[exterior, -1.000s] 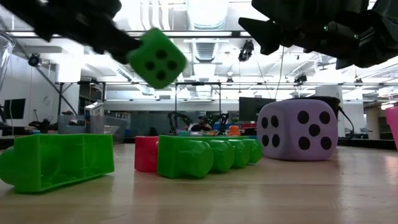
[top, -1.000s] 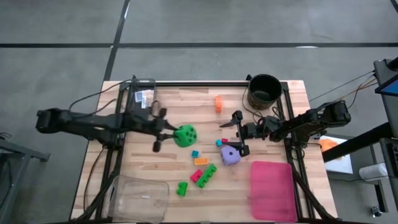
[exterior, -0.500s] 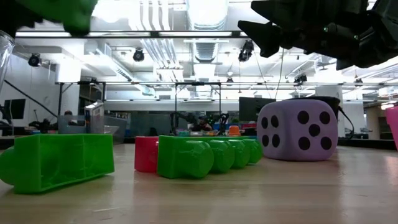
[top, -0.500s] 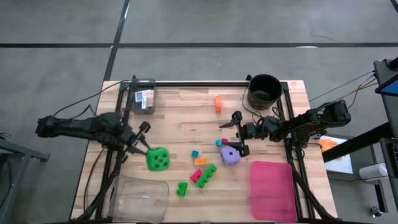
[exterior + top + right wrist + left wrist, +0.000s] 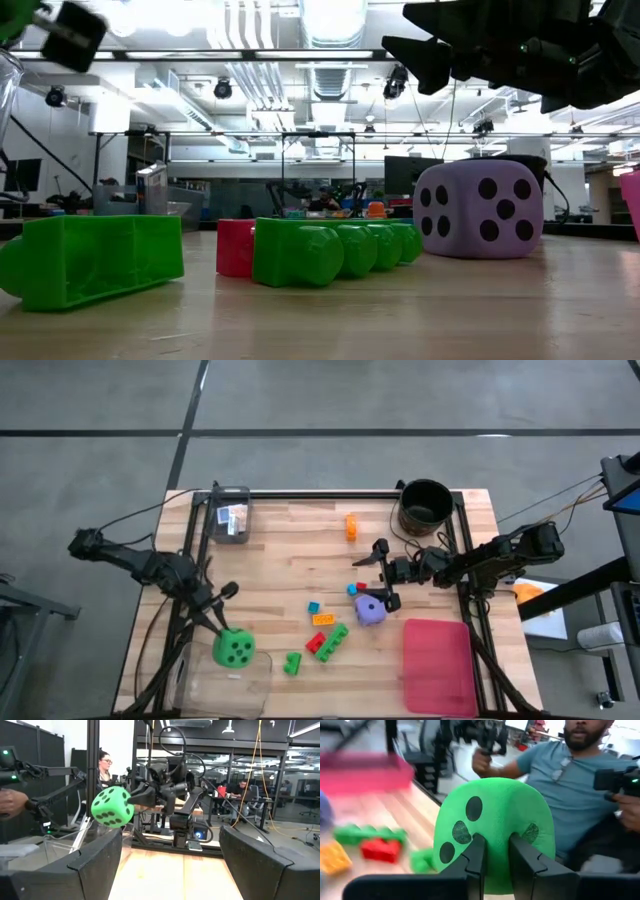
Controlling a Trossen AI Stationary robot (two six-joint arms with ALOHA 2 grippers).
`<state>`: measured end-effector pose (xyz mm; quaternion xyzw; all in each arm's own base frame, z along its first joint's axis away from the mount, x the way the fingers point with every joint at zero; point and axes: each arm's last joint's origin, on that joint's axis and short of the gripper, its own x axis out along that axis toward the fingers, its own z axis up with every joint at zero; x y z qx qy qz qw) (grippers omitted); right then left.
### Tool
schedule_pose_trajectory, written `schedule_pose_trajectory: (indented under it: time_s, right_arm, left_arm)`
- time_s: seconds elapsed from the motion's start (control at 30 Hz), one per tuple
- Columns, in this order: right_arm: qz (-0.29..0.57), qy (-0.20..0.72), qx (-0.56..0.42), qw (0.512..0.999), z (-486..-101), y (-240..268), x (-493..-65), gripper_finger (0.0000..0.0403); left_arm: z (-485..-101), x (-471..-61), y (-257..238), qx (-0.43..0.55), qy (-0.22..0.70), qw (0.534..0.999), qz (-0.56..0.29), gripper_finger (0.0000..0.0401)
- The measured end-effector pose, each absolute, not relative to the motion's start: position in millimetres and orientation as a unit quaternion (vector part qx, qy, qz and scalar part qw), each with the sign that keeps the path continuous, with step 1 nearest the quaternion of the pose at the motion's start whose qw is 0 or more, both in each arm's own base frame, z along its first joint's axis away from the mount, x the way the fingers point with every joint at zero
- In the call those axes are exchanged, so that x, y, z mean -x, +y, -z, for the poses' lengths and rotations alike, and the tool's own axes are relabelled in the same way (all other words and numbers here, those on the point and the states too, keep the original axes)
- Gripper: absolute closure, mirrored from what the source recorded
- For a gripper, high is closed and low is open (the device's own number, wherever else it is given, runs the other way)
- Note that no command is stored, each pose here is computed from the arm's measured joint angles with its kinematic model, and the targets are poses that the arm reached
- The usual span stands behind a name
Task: Pick & Place Toys
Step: Put the green die into the transparent bin, then put the purple die into the transparent bin
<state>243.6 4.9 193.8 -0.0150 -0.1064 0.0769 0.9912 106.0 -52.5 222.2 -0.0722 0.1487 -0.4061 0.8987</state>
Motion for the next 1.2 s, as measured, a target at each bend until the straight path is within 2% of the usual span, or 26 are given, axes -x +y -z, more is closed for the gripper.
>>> schedule_pose_trajectory:
  time_s: [0.27,0.63,0.7,1.0,1.2]
  right_arm:
    - [-0.076,-0.104,0.013,0.992,-193,5,-244,0.0072]
    - [-0.075,-0.101,0.009,0.992,-193,5,-244,0.0072]
    - [-0.074,-0.101,0.009,0.992,-193,5,-244,0.0072]
    - [-0.074,-0.096,0.009,0.993,-192,5,-244,0.0072]
    - [-0.074,-0.096,0.009,0.993,-192,5,-244,0.0072]
  left_arm:
    - [-191,-107,-68,0.13,0.239,0.863,0.426,0.036]
    - [-176,-112,-76,0.136,0.279,0.85,0.427,0.0381]
    - [-175,-113,-76,0.135,0.286,0.849,0.424,0.0368]
    - [-174,-114,-76,0.132,0.286,0.859,0.404,0.0257]
    - [-174,-115,-76,0.13,0.282,0.865,0.394,0.0226]
